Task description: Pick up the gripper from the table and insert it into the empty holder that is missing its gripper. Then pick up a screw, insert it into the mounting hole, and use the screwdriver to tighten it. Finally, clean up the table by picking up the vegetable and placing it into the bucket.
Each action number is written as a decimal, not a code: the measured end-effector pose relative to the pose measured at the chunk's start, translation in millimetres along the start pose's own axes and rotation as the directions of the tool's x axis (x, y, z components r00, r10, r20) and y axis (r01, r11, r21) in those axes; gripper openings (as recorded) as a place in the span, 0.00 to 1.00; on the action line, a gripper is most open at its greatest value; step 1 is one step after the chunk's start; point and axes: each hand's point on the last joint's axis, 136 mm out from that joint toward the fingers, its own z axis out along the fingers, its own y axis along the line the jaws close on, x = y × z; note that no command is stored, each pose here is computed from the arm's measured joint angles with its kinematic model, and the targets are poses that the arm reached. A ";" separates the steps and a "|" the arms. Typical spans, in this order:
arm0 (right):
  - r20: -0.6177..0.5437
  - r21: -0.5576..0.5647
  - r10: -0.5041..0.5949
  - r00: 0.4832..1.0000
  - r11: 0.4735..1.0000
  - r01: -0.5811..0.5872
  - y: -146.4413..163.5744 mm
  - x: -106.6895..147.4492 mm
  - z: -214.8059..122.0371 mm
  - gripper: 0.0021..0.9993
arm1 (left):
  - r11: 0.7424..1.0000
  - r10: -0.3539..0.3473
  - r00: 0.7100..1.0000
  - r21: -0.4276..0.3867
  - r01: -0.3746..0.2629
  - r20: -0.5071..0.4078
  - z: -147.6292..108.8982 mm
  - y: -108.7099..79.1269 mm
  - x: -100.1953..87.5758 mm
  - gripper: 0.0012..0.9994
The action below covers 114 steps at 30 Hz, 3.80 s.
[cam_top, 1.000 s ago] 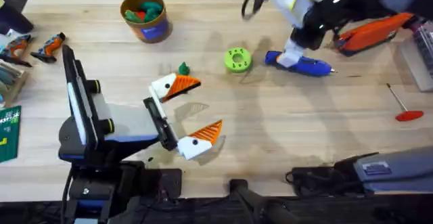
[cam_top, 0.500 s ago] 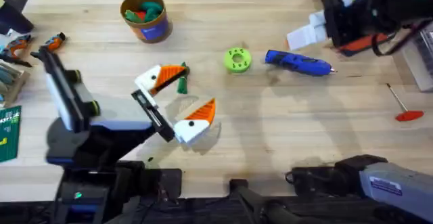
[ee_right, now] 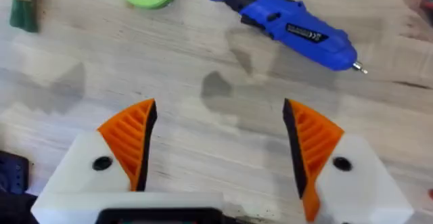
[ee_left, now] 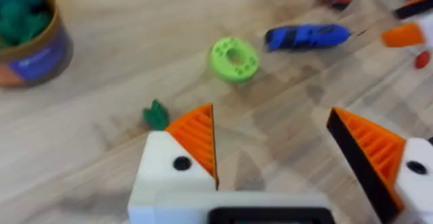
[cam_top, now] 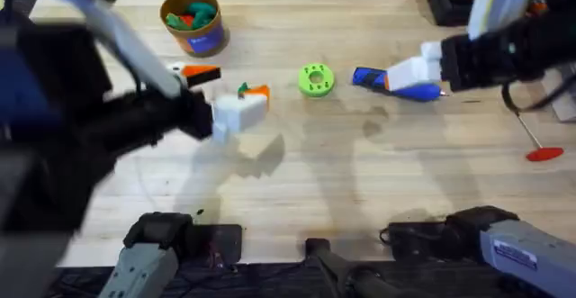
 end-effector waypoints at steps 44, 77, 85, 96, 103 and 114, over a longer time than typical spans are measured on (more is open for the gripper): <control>0.102 0.039 0.177 0.979 0.983 -0.182 -34.1 35.7 -1.4 0.99 | 0.852 -0.407 0.679 -0.522 0.041 -0.611 132.5 111.3 94.5 0.31; 0.113 0.035 0.175 0.978 0.983 -0.180 -33.9 32.8 -1.5 0.99 | 0.758 -0.142 0.985 -0.651 0.045 -0.098 100.1 240.4 -142.3 0.01; 0.113 0.035 0.175 0.978 0.983 -0.180 -33.9 32.8 -1.6 0.99 | 0.774 -0.159 0.975 -0.633 0.026 -0.155 129.8 253.3 -119.0 0.11; 0.113 0.035 0.175 0.978 0.983 -0.180 -33.9 32.8 -1.5 0.99 | 0.774 -0.202 0.962 -0.631 0.044 -0.182 95.3 226.6 -118.5 0.99; 0.113 0.035 0.175 0.978 0.983 -0.180 -33.9 32.9 -1.5 0.99 | 0.780 -0.233 0.949 -0.624 0.050 -0.214 16.8 162.7 -117.0 0.99; 0.113 0.035 0.175 0.978 0.983 -0.180 -33.9 32.8 -1.5 0.99 | 0.828 -0.234 0.919 -0.561 0.018 -0.316 -29.4 84.0 -42.7 0.99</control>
